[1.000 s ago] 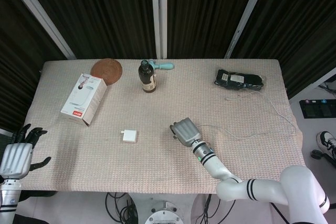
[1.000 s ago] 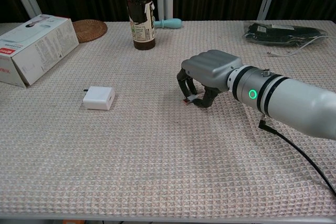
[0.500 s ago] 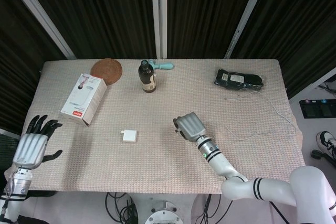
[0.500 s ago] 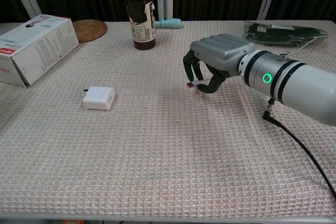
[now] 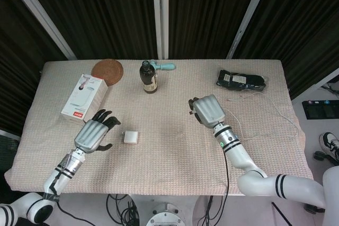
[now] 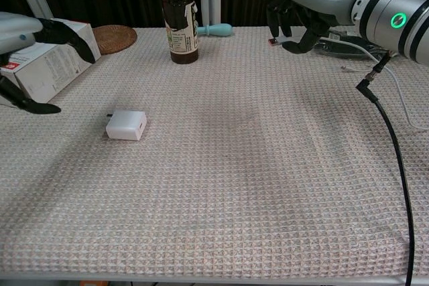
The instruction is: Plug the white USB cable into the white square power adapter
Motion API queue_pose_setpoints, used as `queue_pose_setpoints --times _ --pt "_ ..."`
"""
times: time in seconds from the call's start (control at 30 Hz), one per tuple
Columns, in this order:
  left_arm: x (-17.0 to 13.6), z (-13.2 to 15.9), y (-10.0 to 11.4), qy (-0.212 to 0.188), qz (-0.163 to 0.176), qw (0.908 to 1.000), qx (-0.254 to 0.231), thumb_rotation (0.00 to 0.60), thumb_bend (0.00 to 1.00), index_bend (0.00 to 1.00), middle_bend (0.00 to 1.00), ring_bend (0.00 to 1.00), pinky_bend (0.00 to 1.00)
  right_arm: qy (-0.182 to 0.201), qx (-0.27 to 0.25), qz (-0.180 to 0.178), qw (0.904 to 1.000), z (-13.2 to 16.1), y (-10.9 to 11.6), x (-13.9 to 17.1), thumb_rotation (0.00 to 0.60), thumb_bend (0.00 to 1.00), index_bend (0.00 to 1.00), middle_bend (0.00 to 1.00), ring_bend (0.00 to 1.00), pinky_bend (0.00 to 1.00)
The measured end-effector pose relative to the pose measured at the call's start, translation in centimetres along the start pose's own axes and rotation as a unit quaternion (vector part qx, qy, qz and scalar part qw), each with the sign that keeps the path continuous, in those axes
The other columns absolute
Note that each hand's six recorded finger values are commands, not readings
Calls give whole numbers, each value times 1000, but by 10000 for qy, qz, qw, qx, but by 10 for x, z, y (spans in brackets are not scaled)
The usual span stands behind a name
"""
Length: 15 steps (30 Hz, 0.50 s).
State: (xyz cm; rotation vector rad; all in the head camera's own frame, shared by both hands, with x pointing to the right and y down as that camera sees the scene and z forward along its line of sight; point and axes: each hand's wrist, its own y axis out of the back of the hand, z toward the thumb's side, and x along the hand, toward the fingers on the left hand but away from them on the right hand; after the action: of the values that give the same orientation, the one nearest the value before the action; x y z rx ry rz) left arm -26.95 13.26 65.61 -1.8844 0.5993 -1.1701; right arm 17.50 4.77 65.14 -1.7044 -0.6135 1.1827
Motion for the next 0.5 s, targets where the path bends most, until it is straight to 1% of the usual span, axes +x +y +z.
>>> queue_pose_setpoints --times 0.1,0.23,0.37,0.47,0.5 --pt "15 13 -14 -44 -197 9998 -29 600 163 287 255 107 109 -105 36 -8 9999 -12 5 4 600 327 563 534 696 899" --pt "30 23 -33 34 -458 9989 -41 600 185 304 256 107 116 -181 -19 37 9998 -21 4 7 600 327 566 533 696 899" --pt "38 26 -45 196 -584 9981 58 600 201 303 266 108 122 -192 -51 86 9998 -25 0 9 600 327 574 530 696 899" --pt "42 26 -50 373 -650 9972 37 599 207 304 288 128 134 -192 -71 97 9997 -28 -2 9 600 327 577 529 696 899" --pt "43 26 -52 423 -662 9969 22 589 209 304 295 132 136 -188 -85 98 9997 -28 -2 9 600 327 579 529 696 899"
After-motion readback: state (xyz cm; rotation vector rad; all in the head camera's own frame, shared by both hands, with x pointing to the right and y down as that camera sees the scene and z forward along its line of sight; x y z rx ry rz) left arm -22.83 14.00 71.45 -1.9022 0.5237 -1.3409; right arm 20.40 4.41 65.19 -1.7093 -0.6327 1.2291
